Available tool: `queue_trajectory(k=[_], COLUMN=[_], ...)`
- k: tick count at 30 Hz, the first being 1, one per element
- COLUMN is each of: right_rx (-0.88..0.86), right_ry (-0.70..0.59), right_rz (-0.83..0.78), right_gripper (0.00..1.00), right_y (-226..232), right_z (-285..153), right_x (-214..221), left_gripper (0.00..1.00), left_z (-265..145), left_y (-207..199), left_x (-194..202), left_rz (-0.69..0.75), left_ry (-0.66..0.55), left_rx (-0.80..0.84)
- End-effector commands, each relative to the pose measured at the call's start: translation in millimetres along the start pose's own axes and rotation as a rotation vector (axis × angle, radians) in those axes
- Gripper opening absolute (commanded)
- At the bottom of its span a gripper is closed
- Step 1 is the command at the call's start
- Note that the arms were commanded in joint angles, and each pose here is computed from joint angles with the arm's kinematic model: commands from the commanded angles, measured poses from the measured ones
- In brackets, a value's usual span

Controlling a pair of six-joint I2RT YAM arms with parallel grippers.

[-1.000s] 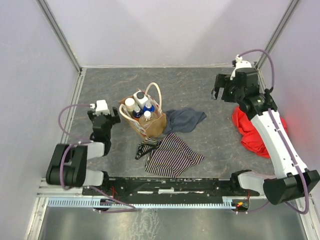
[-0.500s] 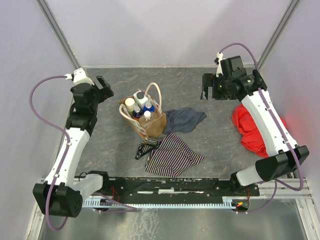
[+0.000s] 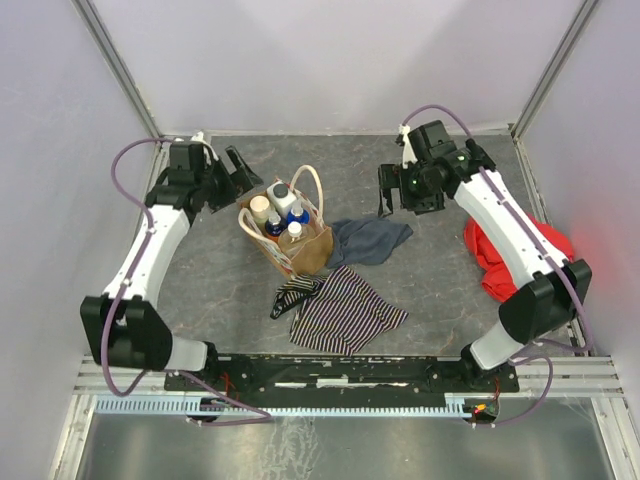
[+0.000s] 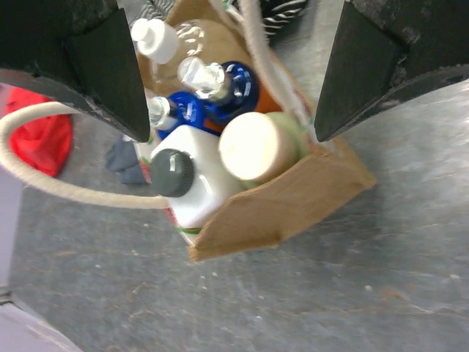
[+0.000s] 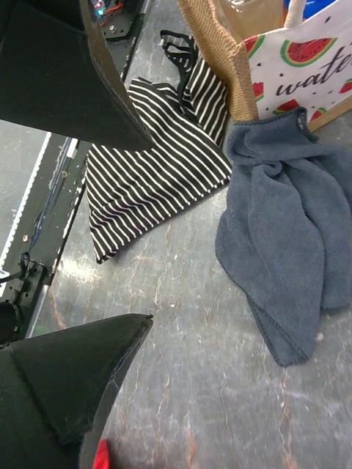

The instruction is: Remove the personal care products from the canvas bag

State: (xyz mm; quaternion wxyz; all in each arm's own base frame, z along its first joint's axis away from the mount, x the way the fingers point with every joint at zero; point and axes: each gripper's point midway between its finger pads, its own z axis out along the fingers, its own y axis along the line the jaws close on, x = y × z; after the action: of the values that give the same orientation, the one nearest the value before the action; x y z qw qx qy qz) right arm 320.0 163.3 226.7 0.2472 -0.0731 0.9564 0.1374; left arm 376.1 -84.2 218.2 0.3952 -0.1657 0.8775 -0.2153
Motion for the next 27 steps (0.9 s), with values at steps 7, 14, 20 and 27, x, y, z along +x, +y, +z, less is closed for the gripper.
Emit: queue_trajectory(k=[7, 14, 20, 27], right_rx=[0.029, 0.095, 0.148, 0.175], right_ry=[0.121, 0.116, 0.118, 0.172], right_rz=[-0.077, -0.034, 0.013, 0.037], right_gripper=[1.0, 1.0, 1.0, 1.0], right_y=[32, 33, 25, 20], right_z=[72, 137, 170, 195], right_x=[18, 18, 20, 34], left_gripper=[0.99, 0.99, 0.99, 0.99], left_z=[-14, -56, -58, -55], left_y=[-40, -21, 17, 25], left_x=[2, -12, 1, 9], left_rz=[-0.118, -0.024, 0.01, -0.006], left_ry=[0.126, 0.03, 0.067, 0.094], left_rx=[0.137, -0.008, -0.186, -0.222])
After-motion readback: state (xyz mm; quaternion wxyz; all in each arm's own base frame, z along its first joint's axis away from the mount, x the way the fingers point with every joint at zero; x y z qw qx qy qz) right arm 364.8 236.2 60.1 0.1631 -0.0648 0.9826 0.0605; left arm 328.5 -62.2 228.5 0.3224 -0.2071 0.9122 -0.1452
